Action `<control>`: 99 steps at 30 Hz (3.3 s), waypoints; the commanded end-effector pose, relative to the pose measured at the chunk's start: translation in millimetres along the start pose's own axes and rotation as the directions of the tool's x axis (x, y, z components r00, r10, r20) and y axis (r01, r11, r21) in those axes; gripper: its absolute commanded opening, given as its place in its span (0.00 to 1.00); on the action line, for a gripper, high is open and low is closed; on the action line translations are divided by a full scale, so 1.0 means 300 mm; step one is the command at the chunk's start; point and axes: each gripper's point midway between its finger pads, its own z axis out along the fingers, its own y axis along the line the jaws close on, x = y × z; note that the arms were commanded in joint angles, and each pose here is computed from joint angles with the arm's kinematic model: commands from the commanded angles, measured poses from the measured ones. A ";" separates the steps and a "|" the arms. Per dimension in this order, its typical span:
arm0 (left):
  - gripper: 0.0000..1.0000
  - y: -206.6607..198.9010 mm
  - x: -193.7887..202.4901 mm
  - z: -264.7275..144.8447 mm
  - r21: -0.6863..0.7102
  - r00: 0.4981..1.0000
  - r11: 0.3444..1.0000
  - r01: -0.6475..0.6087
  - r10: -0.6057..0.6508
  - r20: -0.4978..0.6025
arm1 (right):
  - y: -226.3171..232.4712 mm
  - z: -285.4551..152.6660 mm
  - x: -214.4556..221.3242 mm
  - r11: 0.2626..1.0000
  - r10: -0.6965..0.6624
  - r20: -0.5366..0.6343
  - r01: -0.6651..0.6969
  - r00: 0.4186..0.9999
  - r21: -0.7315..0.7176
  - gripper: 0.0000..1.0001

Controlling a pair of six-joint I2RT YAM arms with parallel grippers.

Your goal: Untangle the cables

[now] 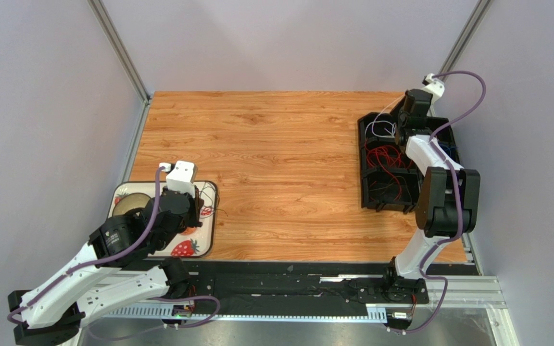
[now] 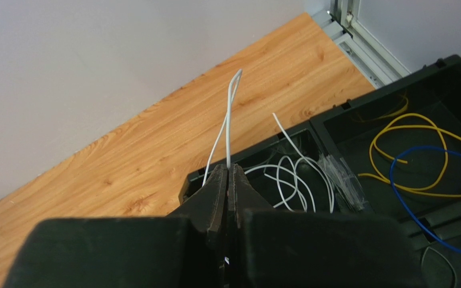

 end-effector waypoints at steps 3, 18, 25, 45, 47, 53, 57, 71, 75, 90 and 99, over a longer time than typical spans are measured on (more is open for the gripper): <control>0.00 0.003 -0.012 -0.001 -0.007 1.000 1.000 0.010 -0.010 0.011 | -0.005 -0.001 -0.056 0.999 0.039 0.066 -0.039 0.997 -0.005 0.00; 0.00 0.003 -0.011 0.002 -0.012 1.000 1.000 0.010 -0.010 0.009 | -0.101 0.121 0.154 0.989 0.014 -0.175 0.011 0.984 0.144 0.00; 0.00 0.002 -0.011 0.002 -0.013 1.000 1.000 0.011 -0.011 0.008 | -0.146 0.114 0.192 0.977 0.016 -0.218 0.031 0.976 0.210 0.00; 0.00 0.001 -0.012 0.001 -0.009 1.000 1.000 0.011 -0.011 0.009 | 0.095 -0.029 -0.048 0.987 -0.047 -0.092 0.033 0.995 -0.154 0.00; 0.00 0.001 -0.012 0.001 -0.009 1.000 1.000 0.011 -0.011 0.009 | 0.106 -0.051 -0.067 0.984 -0.051 -0.080 0.037 0.995 -0.172 0.00; 0.00 -0.001 -0.010 0.002 -0.006 1.000 1.000 0.009 -0.009 0.007 | 0.110 -0.052 0.010 0.977 -0.076 -0.159 0.041 0.984 -0.209 0.00; 0.00 -0.001 -0.011 0.000 -0.003 1.000 1.000 0.010 -0.010 0.009 | 0.089 -0.042 0.104 0.979 -0.067 -0.241 0.017 0.968 -0.202 0.00; 0.00 -0.001 -0.013 0.001 -0.006 1.000 1.000 0.010 -0.010 0.010 | -0.063 -0.001 0.209 1.000 -0.028 -0.341 0.024 0.940 -0.017 0.00; 0.00 -0.003 -0.011 0.003 -0.005 1.000 1.000 0.008 -0.008 0.006 | -0.104 0.004 0.215 0.998 -0.027 -0.335 0.042 0.942 0.039 0.00; 0.00 -0.004 -0.009 0.006 -0.008 1.000 1.000 0.005 -0.005 0.001 | -0.106 0.044 0.025 0.984 -0.036 -0.267 0.080 0.963 0.156 0.53; 0.00 -0.031 -0.014 0.018 0.016 1.000 1.000 -0.006 0.006 -0.004 | 0.055 -0.157 0.017 0.999 0.022 -0.311 -0.030 0.950 -0.022 0.53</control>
